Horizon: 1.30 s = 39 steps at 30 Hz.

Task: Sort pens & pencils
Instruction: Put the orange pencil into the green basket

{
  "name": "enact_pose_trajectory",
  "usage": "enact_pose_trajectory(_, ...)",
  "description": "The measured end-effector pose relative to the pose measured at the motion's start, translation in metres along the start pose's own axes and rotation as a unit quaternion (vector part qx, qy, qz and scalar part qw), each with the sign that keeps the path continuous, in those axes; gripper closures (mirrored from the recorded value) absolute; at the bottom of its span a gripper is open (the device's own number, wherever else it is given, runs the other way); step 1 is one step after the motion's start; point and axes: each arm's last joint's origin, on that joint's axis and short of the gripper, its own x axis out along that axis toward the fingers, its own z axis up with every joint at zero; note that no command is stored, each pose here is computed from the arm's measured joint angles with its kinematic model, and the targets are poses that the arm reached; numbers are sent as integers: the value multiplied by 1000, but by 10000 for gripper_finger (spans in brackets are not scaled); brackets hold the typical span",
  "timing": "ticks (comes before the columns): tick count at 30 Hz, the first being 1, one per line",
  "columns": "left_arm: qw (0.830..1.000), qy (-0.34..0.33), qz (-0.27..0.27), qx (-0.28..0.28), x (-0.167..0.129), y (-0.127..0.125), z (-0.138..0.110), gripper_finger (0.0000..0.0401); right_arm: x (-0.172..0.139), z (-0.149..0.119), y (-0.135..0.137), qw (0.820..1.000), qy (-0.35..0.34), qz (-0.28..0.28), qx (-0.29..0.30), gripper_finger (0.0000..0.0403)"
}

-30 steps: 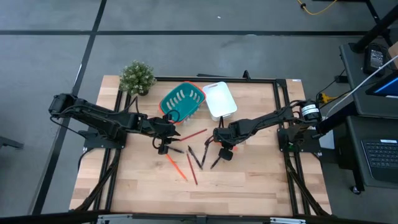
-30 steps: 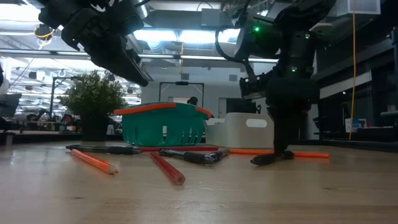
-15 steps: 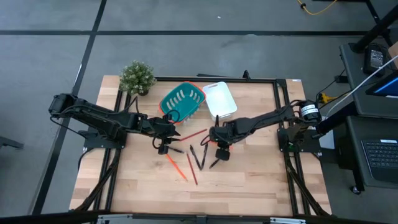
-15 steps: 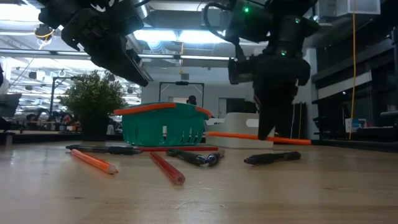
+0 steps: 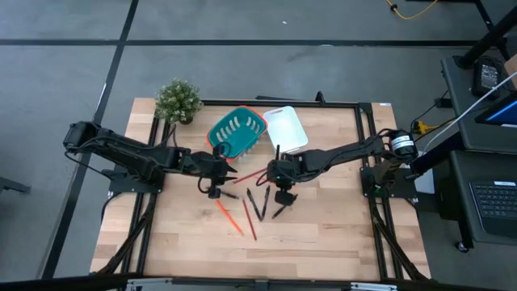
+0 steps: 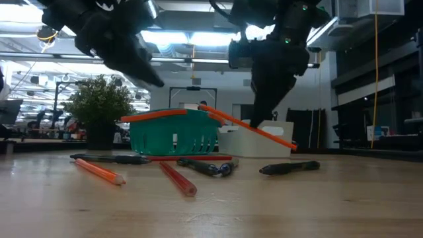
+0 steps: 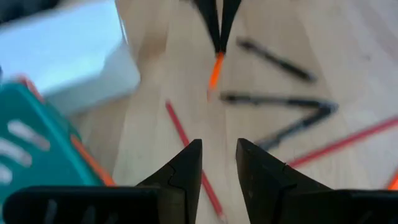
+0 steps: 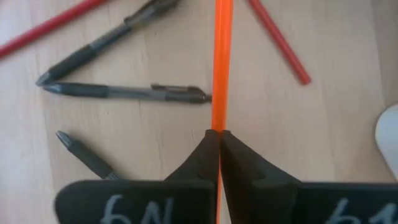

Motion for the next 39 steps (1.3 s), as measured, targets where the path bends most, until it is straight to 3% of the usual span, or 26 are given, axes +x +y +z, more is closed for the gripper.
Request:
enact_pose_trajectory(4, 998, -62, 5, 8, 4, -1, -14, 307, -1, 3, 1, 1000, -15, 3, -10, 400)
enact_pose_trajectory(9, 997, -80, 10, -13, 5, -1, -38, 307, -1, 3, 1, 1000, -15, 3, -17, 394)
enact_pose_trajectory(17, 994, -106, 8, -14, 2, -2, -36, 307, -1, 3, 1, 1000, -15, 3, -18, 395)
enact_pose_trajectory(39, 992, -118, -10, -34, -4, -8, -33, 307, 0, 4, -7, 1000, -8, 2, 23, 291)
